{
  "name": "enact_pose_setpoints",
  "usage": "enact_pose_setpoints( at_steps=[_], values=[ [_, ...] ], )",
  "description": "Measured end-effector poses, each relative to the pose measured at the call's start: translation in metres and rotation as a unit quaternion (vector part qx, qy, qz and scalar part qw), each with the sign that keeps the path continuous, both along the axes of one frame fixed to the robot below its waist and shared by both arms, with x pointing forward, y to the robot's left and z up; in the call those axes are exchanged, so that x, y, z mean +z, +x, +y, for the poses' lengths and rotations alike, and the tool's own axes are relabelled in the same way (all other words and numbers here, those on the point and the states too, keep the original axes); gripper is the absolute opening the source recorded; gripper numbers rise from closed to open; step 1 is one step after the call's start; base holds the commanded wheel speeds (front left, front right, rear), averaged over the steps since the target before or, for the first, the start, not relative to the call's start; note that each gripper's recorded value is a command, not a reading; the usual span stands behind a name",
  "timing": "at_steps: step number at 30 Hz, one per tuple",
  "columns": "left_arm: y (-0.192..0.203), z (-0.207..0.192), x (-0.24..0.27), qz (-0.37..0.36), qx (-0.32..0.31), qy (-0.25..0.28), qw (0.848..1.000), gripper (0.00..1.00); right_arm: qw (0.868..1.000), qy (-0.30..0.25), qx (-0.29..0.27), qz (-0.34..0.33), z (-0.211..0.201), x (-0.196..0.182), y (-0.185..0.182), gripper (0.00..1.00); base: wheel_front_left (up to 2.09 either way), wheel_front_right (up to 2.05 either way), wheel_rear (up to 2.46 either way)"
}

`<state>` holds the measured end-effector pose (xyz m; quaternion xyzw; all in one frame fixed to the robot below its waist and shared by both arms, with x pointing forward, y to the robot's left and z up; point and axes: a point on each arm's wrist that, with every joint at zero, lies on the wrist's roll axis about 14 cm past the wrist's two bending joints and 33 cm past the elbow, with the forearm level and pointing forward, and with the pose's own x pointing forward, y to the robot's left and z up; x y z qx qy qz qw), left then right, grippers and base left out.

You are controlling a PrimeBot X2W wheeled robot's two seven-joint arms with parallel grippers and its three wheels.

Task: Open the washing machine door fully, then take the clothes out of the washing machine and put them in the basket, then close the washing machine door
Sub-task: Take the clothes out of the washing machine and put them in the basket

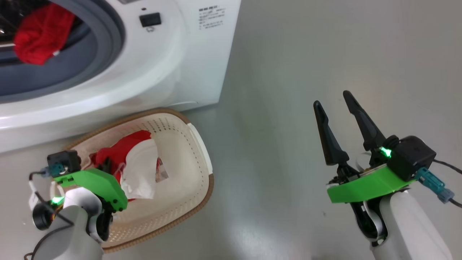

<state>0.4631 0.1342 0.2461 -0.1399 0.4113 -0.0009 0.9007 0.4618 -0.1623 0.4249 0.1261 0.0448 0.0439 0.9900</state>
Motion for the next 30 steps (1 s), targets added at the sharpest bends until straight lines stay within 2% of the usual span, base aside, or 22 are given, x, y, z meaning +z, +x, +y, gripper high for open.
enact_pose_setpoints(
  at_steps=[12, 22, 23, 25, 26, 30],
  values=[
    [-0.031, -0.009, -0.056, 0.123, -0.006, -0.014, 0.992, 0.00, 1.000, 0.005, 0.006, 0.007, 0.003, -0.014, 0.015, 1.00, 0.00, 0.00, 0.00],
    [-0.030, -0.025, -0.063, 0.132, -0.022, -0.028, 0.991, 0.00, 1.000, 0.006, -0.001, -0.001, -0.003, -0.010, 0.022, 1.00, 0.00, 0.00, 0.00],
    [-0.029, -0.024, -0.061, 0.127, -0.022, -0.026, 0.991, 0.09, 1.000, 0.005, -0.001, -0.003, -0.004, -0.008, 0.023, 1.00, 0.00, 0.00, 0.00],
    [-0.024, -0.023, -0.055, 0.110, -0.021, -0.023, 0.993, 0.53, 1.000, 0.005, -0.002, -0.008, -0.004, -0.004, 0.022, 1.00, 0.00, 0.00, 0.00],
    [-0.022, -0.022, -0.052, 0.100, -0.021, -0.020, 0.995, 1.00, 1.000, 0.005, -0.003, -0.011, -0.005, -0.001, 0.022, 1.00, 0.00, 0.00, 0.00],
    [-0.012, -0.020, -0.036, 0.059, -0.025, -0.009, 0.998, 1.00, 1.000, 0.005, -0.005, -0.023, -0.006, 0.010, 0.021, 1.00, 0.00, 0.00, 0.00]
  ],
)
